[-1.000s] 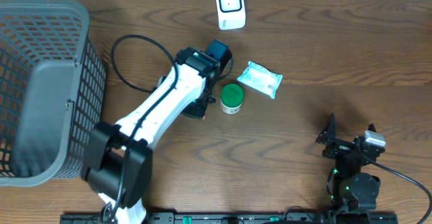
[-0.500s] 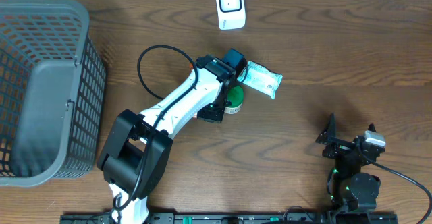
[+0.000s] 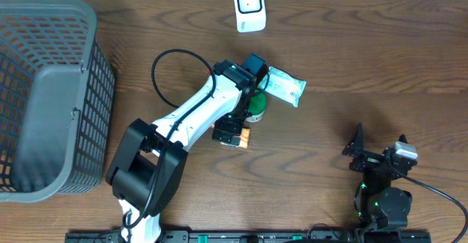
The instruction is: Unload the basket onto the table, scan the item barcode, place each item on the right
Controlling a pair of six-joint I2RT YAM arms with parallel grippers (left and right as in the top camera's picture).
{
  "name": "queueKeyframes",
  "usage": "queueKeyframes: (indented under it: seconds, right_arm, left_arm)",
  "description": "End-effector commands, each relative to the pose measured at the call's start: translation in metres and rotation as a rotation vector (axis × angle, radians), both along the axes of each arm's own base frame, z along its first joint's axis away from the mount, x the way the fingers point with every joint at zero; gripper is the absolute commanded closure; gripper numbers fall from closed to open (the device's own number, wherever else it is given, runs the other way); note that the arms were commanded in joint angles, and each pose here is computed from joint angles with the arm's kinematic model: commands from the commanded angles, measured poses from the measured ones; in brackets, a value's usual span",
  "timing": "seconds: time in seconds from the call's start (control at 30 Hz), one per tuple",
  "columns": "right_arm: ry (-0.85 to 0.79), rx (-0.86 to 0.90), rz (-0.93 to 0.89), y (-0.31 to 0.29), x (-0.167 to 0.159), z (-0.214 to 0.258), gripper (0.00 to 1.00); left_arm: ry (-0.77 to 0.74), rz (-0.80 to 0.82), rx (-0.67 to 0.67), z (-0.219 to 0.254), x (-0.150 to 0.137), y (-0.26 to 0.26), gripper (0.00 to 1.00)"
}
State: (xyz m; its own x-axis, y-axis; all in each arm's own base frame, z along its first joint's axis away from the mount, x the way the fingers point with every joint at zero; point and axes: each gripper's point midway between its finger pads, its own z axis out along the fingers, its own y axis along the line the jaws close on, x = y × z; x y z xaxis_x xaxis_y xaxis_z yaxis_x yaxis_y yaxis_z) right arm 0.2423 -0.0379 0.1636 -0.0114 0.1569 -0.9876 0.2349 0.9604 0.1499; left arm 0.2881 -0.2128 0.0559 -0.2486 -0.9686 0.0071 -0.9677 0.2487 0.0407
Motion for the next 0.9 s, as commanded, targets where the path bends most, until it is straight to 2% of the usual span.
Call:
queueKeyframes:
  seconds: [0.0, 0.17, 0.23, 0.37, 0.47, 0.6, 0.8, 0.87]
  right_arm:
    - [0.006, -0.015, -0.004, -0.001, 0.000, -0.001, 0.01]
    - [0.006, -0.015, -0.004, -0.001, 0.000, -0.001, 0.01]
    - [0.006, -0.015, -0.004, -0.001, 0.000, -0.001, 0.01]
    - [0.006, -0.015, -0.004, -0.001, 0.000, -0.001, 0.01]
    - [0.006, -0.015, -0.004, -0.001, 0.000, -0.001, 0.01]
    - [0.006, -0.015, -0.004, -0.001, 0.000, -0.001, 0.01]
    - [0.006, -0.015, -0.004, -0.001, 0.000, -0.001, 0.01]
    - [0.006, -0.015, -0.004, -0.001, 0.000, -0.001, 0.01]
  left_arm:
    - [-0.044, -0.109, 0.030, 0.010, 0.002, 0.008, 0.05]
    - [-0.205, -0.183, 0.115, 0.052, 0.017, 0.030, 0.05]
    - [-0.313, -0.247, 0.138, 0.078, 0.029, 0.036, 0.05]
    - [-0.625, -0.657, 0.138, 0.140, 0.074, 0.014, 0.02]
    - [-0.776, -0.889, 0.057, 0.171, 0.092, -0.010, 0.02]
    - [-0.804, -1.019, -0.076, 0.170, 0.107, -0.010, 0.02]
    - [-0.830, -1.234, -0.125, 0.156, 0.128, 0.006, 0.02]
    - [-0.828, -1.281, -0.095, 0.151, 0.136, 0.013, 0.02]
